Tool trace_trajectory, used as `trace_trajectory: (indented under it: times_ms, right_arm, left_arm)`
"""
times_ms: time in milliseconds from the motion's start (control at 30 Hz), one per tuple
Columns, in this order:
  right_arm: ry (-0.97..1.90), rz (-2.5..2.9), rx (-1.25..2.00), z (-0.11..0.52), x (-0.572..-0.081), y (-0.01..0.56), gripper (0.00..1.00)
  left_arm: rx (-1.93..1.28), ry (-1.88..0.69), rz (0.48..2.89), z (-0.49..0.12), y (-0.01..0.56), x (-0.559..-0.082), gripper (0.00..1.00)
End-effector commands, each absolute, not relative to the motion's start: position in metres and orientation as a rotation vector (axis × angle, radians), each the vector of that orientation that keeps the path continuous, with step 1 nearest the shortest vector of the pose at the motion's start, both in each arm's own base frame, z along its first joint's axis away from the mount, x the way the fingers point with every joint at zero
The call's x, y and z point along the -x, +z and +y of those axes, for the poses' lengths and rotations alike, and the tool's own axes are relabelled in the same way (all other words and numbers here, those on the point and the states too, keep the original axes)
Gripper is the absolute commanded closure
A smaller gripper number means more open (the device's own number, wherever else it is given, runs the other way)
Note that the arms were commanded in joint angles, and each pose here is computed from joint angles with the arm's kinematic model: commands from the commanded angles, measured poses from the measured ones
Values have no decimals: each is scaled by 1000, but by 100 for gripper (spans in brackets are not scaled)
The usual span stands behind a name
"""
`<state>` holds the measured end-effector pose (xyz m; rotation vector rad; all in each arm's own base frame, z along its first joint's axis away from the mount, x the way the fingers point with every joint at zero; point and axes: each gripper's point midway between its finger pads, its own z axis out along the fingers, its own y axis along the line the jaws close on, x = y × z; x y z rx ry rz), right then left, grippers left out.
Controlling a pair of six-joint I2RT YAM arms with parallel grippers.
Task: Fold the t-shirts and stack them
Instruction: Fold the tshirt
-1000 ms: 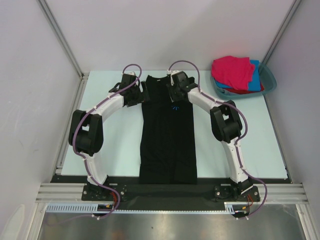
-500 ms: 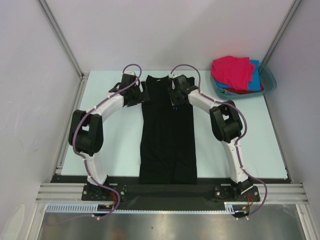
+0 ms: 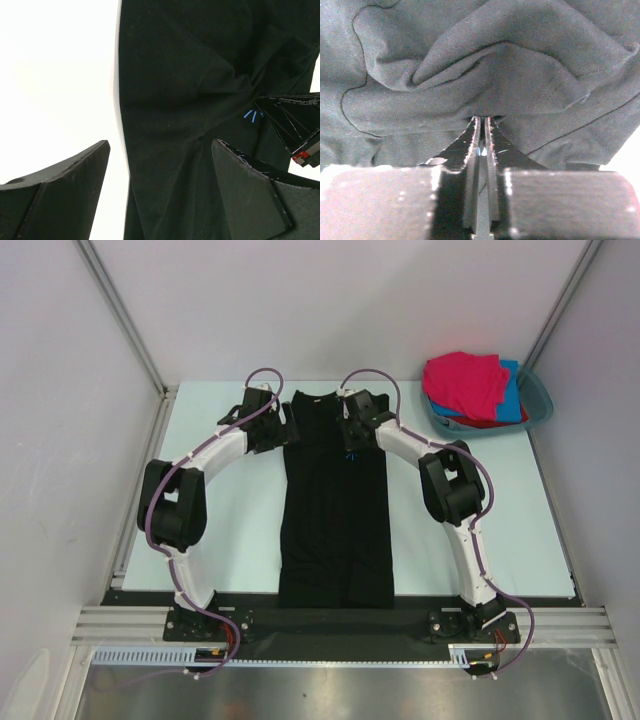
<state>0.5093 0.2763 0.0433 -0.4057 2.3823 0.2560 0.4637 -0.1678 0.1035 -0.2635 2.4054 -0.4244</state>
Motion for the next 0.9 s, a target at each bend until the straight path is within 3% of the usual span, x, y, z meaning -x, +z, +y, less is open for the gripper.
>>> trace_trajectory:
  times_ms: [0,367,800,833,867]
  right_arm:
    - [285,2329,403,279,-510,75,99]
    - [224,2285,459,282,-464,110,100]
    - [63,2393,440,273,-417,72,100]
    - [58,2398,427,271,-414,72,94]
    - [32,2397,401,268,-413,72,79]
  left_arm:
    - [272,-463,2367,-170,115,-473,11]
    - [269,-471,2366,-171,117,-472,11]
    - [267,-495,2373,-174,115,-471,11]
    - [267,-495,2374,-174,115,-471,11]
    - [267,-494,2378,-174,113,-471,11]
